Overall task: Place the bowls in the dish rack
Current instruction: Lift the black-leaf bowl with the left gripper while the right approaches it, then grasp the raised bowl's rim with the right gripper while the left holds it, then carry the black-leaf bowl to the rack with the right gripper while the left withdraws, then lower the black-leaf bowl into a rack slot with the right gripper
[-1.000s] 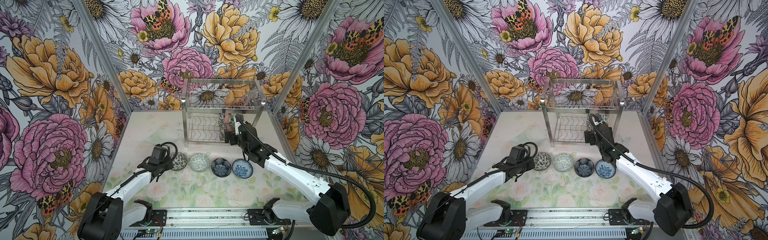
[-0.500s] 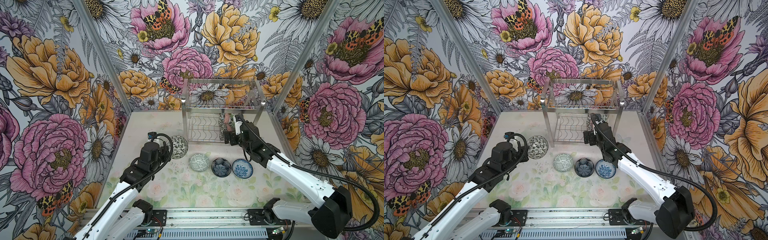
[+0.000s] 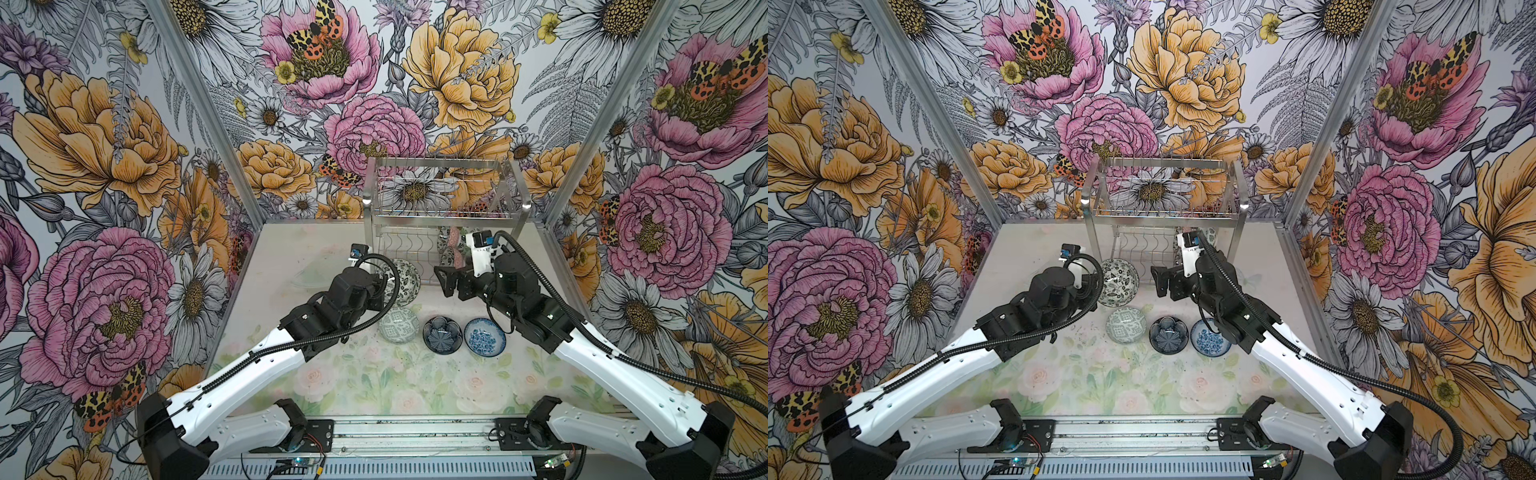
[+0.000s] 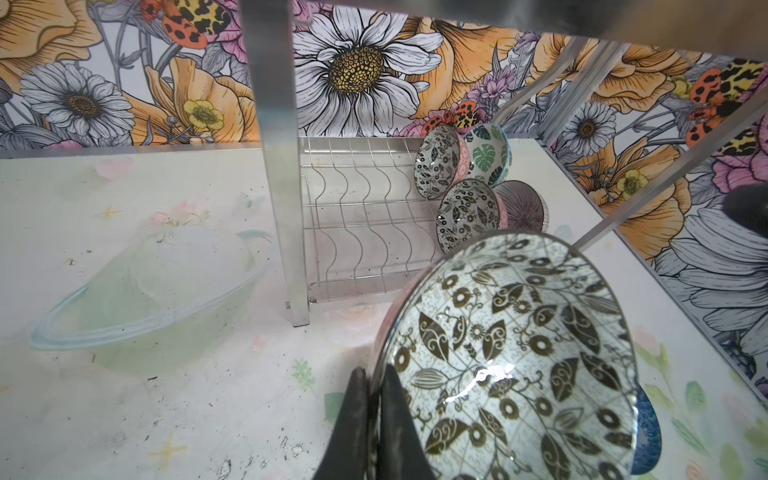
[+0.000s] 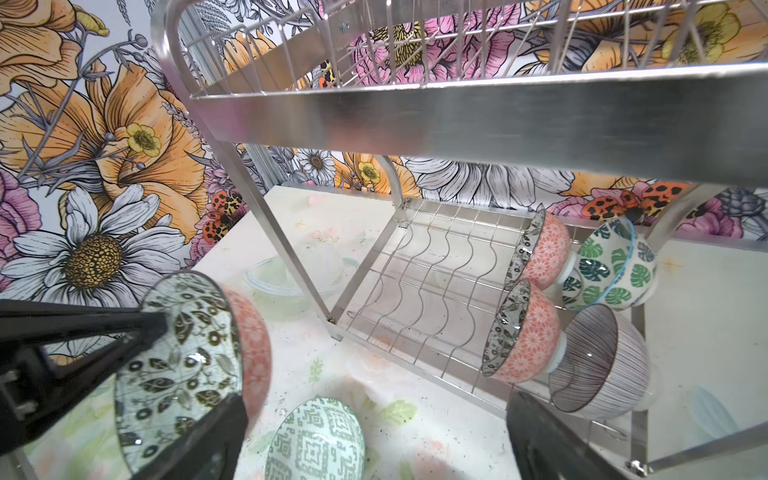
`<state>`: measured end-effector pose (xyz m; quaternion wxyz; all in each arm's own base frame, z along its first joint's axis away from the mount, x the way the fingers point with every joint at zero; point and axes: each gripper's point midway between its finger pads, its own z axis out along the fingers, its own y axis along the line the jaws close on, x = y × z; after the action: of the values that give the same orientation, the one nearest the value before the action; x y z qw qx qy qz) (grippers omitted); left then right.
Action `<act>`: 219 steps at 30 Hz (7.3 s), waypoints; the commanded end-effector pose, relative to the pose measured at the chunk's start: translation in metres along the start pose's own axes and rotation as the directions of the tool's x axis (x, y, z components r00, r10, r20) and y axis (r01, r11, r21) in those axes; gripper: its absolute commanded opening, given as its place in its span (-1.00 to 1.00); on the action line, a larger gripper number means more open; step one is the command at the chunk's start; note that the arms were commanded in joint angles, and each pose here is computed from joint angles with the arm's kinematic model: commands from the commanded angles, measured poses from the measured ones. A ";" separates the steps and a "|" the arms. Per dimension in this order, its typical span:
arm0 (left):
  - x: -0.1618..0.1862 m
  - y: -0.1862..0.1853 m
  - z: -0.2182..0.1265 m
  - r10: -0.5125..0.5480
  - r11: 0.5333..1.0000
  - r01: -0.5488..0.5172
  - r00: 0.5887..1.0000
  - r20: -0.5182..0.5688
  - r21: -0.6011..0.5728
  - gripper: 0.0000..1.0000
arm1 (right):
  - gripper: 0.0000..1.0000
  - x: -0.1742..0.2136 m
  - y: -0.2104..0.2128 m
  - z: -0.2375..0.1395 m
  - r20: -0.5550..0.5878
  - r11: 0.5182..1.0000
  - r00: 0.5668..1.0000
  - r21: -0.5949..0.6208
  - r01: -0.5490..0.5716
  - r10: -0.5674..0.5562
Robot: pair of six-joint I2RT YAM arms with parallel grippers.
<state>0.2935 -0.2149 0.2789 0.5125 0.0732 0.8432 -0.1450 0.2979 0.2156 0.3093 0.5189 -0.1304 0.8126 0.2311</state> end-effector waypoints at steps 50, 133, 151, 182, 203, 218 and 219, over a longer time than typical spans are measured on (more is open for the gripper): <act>-0.019 0.052 -0.006 -0.050 0.998 0.051 0.999 0.011 -0.045 0.97 | -1.00 0.001 -0.048 0.019 0.026 0.819 0.970 0.541 0.191 -0.243; -0.010 0.110 -0.006 0.005 0.985 -0.008 1.000 -0.015 -0.173 0.97 | -1.00 -0.002 -0.176 0.294 -0.511 0.096 0.698 0.769 0.632 -0.501; -0.008 0.111 -0.005 -0.003 0.986 0.000 1.000 -0.014 -0.168 0.97 | -1.00 0.009 -0.198 0.284 -0.561 0.055 0.697 0.760 0.647 -0.446; -0.013 0.109 -0.009 -0.012 0.988 0.012 1.000 0.006 -0.154 0.97 | -0.83 0.018 -0.173 0.285 -0.528 0.190 0.692 0.711 0.677 -0.492; -0.011 0.110 -0.009 -0.016 0.988 0.017 1.000 0.012 -0.153 0.97 | -0.59 0.020 -0.160 0.292 -0.519 0.249 0.682 0.671 0.699 -0.515; -0.010 0.109 -0.008 -0.018 0.988 0.020 1.000 0.012 -0.152 0.97 | -0.04 0.015 -0.154 0.285 -0.512 0.287 0.689 0.654 0.700 -0.513; -0.011 0.109 -0.007 -0.019 0.988 0.021 1.000 0.012 -0.153 0.97 | 0.04 0.015 -0.154 0.285 -0.512 0.289 0.689 0.653 0.700 -0.513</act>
<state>0.3209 -0.1077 0.2683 0.5086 0.0274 0.8574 -0.0737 0.5891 0.2246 0.1296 0.4599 -0.2053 0.7571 -0.4161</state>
